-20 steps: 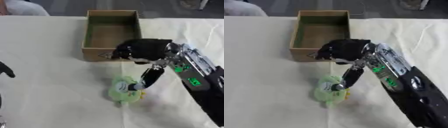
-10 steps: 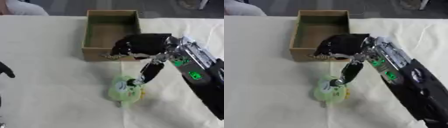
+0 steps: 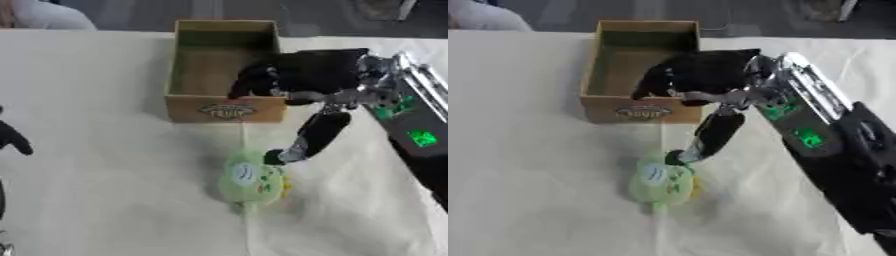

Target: Pick up objects on the table and place them in the box.

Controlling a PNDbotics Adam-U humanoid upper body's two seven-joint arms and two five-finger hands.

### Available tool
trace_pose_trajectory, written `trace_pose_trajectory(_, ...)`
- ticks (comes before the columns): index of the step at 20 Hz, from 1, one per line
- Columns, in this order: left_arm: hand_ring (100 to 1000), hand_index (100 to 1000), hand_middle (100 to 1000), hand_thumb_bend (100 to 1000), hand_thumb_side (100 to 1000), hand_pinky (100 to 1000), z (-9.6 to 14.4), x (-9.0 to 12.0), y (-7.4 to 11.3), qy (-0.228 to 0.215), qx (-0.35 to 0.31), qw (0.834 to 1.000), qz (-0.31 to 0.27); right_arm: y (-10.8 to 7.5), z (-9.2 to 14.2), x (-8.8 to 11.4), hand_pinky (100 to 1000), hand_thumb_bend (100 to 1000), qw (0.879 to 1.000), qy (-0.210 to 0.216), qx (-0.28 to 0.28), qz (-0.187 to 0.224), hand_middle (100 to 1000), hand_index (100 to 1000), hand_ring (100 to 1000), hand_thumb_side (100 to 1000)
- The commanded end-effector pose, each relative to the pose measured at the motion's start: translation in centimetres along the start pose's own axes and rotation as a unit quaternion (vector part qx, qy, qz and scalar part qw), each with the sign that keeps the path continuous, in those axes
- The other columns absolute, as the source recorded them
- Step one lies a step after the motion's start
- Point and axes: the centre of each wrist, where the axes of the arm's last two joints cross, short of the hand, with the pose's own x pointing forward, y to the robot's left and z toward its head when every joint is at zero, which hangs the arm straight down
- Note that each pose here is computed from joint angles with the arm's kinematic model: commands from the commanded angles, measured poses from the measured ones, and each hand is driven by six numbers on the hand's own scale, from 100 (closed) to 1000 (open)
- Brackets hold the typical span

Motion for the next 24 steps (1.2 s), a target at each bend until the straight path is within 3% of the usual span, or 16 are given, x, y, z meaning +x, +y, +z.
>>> trace_pose_trajectory(1,374,633,389,100,919,299,-0.5,0.7,0.3,-0.015,-0.008,1.0,-0.008,-0.9,1.6,0.2,995,464,0.997,-0.035,0.05,0.049,910,1000,1000,583)
trace_pose_trajectory(11,375,634,389,100,918,299,-0.5,0.7,0.3,-0.015,-0.009,1.0,-0.007,0.3,2.0,0.5,1000,483,0.997,-0.039,0.065,0.025,911,1000,1000,568)
trace_pose_trajectory(20,375,634,389,100,916,299,-0.5,0.6,0.2,-0.015,-0.009,1.0,-0.006,2.6,0.0,0.0,1000,600,0.994,-0.029,0.108,0.013,905,1000,1000,517)
trace_pose_trajectory(24,375,634,389,100,916,299,-0.5,0.6,0.2,-0.014,-0.01,1.0,-0.005,3.4,-1.1,0.0,1000,607,0.992,-0.028,0.124,0.018,907,1000,1000,522)
